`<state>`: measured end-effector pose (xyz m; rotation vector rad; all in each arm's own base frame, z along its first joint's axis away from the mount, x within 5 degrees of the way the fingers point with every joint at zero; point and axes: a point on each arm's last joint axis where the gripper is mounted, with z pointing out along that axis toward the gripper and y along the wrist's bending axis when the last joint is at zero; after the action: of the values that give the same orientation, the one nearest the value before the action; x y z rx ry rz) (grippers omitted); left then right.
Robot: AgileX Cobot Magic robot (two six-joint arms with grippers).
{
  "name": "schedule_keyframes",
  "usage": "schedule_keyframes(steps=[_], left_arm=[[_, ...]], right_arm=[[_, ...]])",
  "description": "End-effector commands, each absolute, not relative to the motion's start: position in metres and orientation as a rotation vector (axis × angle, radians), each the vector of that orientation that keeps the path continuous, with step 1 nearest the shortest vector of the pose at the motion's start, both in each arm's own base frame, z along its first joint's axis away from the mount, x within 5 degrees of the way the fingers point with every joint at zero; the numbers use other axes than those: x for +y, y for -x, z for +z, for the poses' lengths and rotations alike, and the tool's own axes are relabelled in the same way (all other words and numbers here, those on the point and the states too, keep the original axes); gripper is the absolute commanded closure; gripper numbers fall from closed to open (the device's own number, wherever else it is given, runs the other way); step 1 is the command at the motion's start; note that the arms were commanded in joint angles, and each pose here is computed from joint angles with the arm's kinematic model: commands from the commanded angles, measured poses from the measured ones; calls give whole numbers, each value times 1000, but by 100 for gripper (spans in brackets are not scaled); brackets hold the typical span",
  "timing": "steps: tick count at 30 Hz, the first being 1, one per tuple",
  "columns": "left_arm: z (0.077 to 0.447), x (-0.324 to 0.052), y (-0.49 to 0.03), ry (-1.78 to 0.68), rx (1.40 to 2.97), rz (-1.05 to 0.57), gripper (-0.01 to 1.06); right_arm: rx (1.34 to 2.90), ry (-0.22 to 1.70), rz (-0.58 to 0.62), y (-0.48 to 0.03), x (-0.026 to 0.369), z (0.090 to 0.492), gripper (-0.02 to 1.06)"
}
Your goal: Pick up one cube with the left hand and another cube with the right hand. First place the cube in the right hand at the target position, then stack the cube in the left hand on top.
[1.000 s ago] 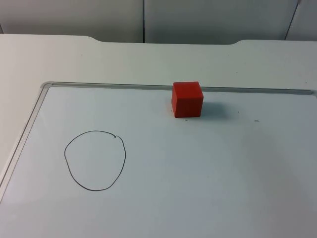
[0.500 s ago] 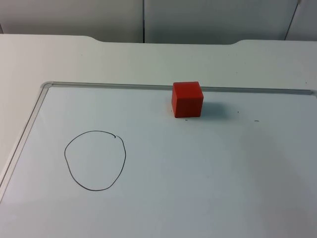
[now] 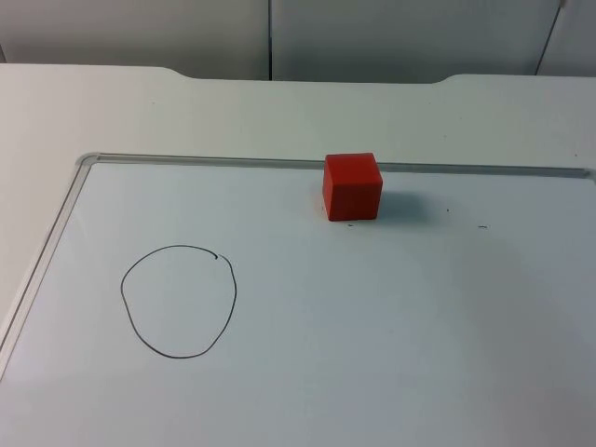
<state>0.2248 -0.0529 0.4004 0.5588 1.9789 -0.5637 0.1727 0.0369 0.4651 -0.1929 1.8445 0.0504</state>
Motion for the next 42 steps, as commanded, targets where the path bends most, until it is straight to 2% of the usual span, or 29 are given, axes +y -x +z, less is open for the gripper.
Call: schedule_keyframes(steps=[1,7,9,11,16,26,29,35,37,39,42], left_arm=[[386,-69,-264,-670,1982,-622,0],[354,-108,-313,-768,2044,-663,0],[327,-133,-340,-833,2109,-708,0],[319,-143,-346,-901,2120,-691,0],[274,-183,-378,-1152,2193,-539,0],[233,-222,-406,-1399,2152,-507,0],[230,-232,-410,-1350,2179,-514,0],[220,-253,-427,-949,2403,-639,0],[217,-258,-427,-895,2445,-632,0],[202,-259,-435,-685,2584,-560,0],[188,-261,-437,-602,2653,-506,0]], right_arm=[[1834,199,54,-172,37,465,105],[1834,197,56,-172,37,465,105],[1837,196,57,-172,37,465,105],[1841,196,56,-172,37,465,105],[1864,196,51,-171,37,463,105],[1909,194,42,-170,36,459,105],[1911,194,41,-170,36,458,105],[1911,194,41,-170,36,458,105],[1911,194,41,-170,36,458,105],[1913,194,41,-170,36,458,105],[1914,194,41,-170,36,458,105]])
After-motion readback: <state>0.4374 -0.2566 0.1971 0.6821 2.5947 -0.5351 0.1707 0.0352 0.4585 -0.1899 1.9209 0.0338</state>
